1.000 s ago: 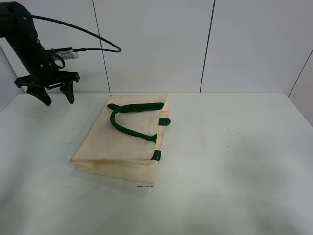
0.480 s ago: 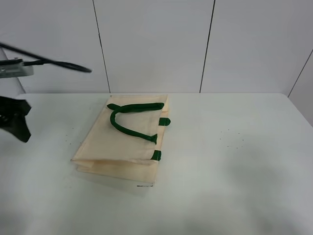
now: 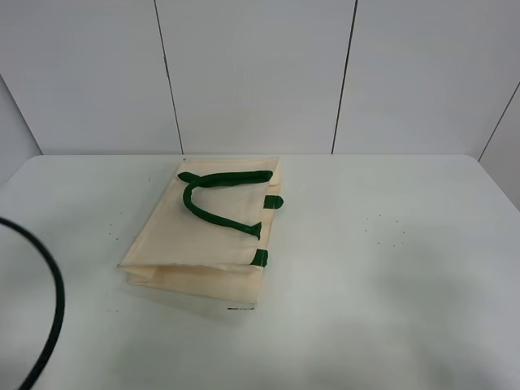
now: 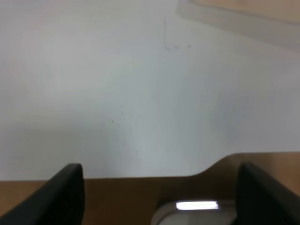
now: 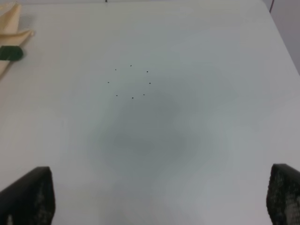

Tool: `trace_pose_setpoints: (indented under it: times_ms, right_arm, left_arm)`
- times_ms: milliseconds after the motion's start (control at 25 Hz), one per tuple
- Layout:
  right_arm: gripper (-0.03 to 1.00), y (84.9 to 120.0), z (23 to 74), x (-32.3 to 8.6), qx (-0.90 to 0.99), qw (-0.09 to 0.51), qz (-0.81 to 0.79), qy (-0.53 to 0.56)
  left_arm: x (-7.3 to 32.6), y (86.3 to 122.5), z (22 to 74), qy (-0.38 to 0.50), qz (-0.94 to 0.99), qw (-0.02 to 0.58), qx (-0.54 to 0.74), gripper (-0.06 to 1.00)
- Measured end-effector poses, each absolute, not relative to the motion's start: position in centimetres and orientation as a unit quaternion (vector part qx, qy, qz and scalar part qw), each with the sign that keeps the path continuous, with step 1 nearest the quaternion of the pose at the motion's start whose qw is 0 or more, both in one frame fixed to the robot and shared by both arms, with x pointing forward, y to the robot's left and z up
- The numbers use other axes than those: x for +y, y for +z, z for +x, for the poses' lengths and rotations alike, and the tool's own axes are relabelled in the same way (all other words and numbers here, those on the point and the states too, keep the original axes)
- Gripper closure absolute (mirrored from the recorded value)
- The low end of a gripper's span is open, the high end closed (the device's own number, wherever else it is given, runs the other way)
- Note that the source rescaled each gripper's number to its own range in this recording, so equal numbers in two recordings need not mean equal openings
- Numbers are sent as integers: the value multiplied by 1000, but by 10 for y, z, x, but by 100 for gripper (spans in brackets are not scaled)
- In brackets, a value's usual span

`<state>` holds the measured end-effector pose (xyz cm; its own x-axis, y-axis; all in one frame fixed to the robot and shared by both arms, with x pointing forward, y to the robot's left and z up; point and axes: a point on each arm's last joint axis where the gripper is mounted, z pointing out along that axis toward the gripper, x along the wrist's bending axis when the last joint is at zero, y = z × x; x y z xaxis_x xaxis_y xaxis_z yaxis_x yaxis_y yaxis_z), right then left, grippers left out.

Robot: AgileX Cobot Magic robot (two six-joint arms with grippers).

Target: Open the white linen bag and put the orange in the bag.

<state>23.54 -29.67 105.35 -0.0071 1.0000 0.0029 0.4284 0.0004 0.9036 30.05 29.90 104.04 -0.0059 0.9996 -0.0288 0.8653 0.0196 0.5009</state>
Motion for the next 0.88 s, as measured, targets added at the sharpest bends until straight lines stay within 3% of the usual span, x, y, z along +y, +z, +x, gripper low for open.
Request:
trace_pose_setpoints:
  times_ms: [320, 880]
  right_arm:
    - [-3, 1054, 235, -297, 599, 376, 596, 380]
    - [-3, 1054, 235, -297, 599, 375, 597, 381]
  left_arm:
    - [300, 1041, 256, 262, 649, 284, 655, 7]
    - [302, 1041, 229, 326, 620, 340, 628, 7]
